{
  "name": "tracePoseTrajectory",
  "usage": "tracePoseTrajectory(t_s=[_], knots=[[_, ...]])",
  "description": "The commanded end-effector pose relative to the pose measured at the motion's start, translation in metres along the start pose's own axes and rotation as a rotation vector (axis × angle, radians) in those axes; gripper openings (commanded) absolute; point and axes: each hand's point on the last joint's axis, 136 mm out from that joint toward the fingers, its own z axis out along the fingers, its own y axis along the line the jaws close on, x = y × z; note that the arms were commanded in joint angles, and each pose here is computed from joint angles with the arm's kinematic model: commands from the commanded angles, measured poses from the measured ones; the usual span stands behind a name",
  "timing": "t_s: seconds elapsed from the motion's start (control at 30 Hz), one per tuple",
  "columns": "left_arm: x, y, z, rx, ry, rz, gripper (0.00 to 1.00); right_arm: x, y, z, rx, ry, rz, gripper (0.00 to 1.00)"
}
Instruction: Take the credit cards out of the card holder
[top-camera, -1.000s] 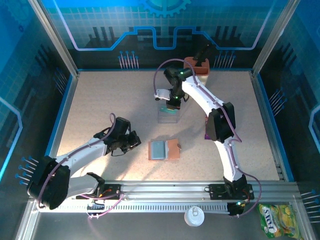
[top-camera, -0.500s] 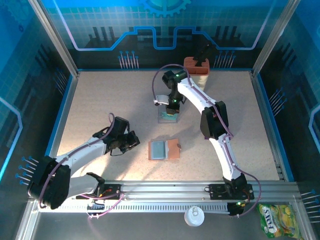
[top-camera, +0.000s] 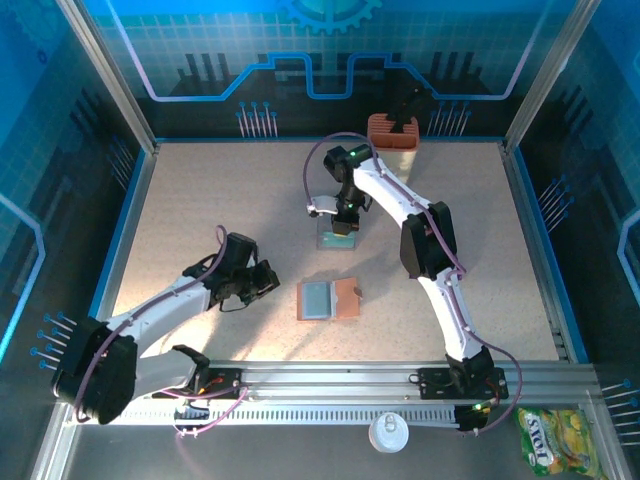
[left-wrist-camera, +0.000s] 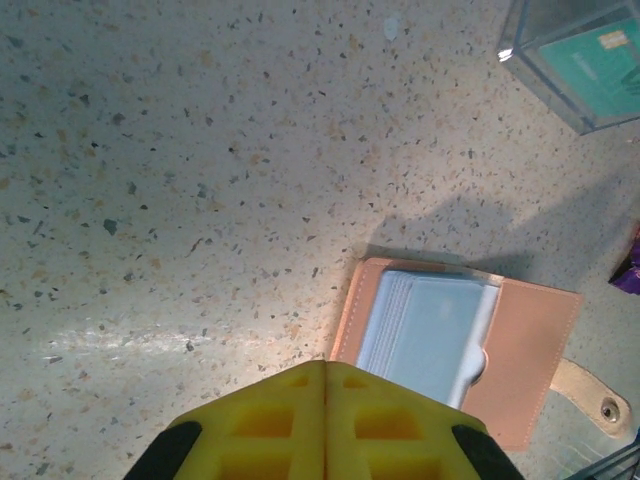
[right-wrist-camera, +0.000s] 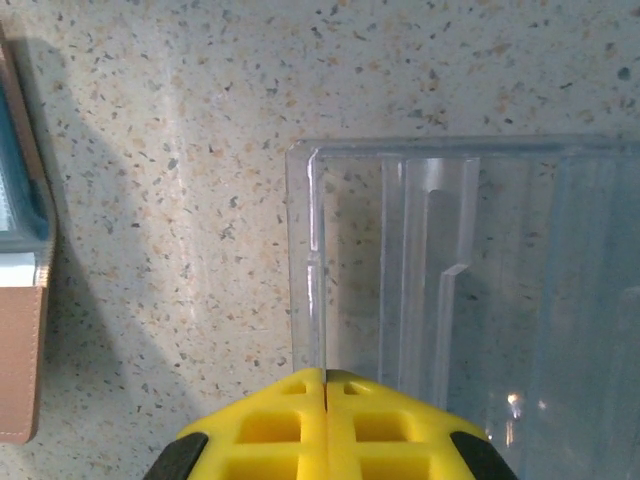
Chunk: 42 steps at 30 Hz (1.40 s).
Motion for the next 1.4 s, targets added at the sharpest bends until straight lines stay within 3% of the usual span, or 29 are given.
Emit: tracePoseTrajectory(t_s=[0.0, 0.37, 0.47, 0.53, 0.93, 1.17, 1.37], knots=[[-0.001, 0.004, -0.003, -0.008, -0.015, -0.002, 0.07, -0.001, 0.032, 0.012, -0.111, 0.035, -0.033, 0.0], [0.003, 0.011, -0.001, -0.005, -0.017, -0.021, 0.07, -0.01, 0.059, 0.019, -0.208, 0.02, -0.034, 0.0], [0.004, 0.011, 0.0, -0.002, -0.012, -0.021, 0.07, -0.012, 0.054, 0.016, -0.182, 0.016, -0.023, 0.24], [0.003, 0.009, 0.0, 0.003, -0.012, -0.019, 0.06, -0.017, 0.053, 0.008, -0.163, -0.009, -0.024, 0.29], [0.003, -0.003, 0.007, 0.054, 0.01, 0.011, 0.07, -0.04, 0.064, -0.069, 0.05, -0.196, -0.009, 0.33], [0.011, -0.013, 0.012, 0.077, 0.025, 0.032, 0.07, -0.052, 0.068, -0.077, 0.127, -0.359, 0.175, 0.34], [0.023, -0.019, 0.018, 0.076, 0.044, 0.053, 0.07, -0.058, 0.066, -0.072, 0.191, -0.498, 0.47, 0.33]])
